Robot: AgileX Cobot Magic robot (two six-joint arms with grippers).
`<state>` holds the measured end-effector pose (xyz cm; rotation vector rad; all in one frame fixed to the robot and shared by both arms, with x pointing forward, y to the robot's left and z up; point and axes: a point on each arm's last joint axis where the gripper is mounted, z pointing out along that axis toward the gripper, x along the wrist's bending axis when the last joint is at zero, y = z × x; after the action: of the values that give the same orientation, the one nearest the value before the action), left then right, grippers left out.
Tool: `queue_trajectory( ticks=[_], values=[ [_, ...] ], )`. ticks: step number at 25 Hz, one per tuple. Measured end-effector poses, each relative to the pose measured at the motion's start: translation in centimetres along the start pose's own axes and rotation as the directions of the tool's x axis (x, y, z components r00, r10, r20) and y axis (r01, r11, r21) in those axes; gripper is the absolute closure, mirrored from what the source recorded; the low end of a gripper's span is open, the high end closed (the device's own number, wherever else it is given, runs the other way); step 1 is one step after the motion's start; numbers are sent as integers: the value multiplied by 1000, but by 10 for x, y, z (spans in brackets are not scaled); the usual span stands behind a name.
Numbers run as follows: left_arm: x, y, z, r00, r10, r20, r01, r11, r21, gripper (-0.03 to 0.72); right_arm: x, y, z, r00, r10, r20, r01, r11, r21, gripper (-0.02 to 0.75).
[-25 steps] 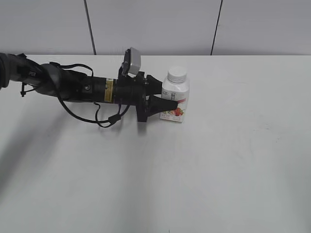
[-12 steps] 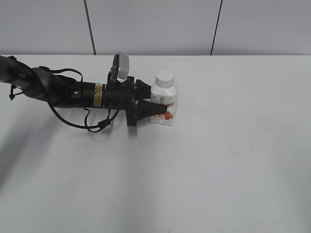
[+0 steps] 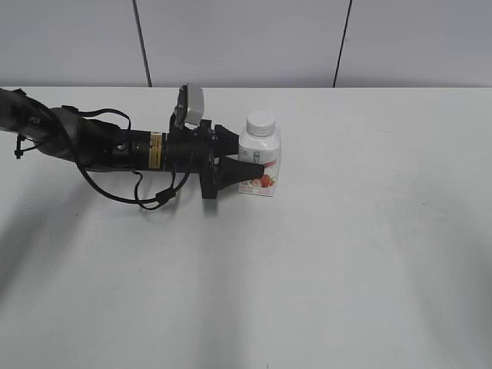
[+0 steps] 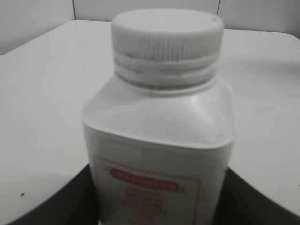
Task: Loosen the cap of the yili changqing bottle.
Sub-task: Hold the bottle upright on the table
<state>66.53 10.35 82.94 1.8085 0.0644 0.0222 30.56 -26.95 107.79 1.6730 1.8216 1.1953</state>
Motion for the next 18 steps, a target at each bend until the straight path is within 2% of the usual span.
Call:
queue_trajectory(
  ticks=[4,11,18],
  values=[
    [1,0,0,1000,-1,-17,1,1000,-3,287,-4,21,20,999,36,-17,-34,994,100,211],
    [2,0,0,1000,4,-29,-5,1000,-6,287,-13,90,63,997,77,-16,-71,969,235,211],
    [4,0,0,999,4,-50,-4,1000,-8,287,-21,133,114,991,133,-19,-116,919,376,211]
  ],
)
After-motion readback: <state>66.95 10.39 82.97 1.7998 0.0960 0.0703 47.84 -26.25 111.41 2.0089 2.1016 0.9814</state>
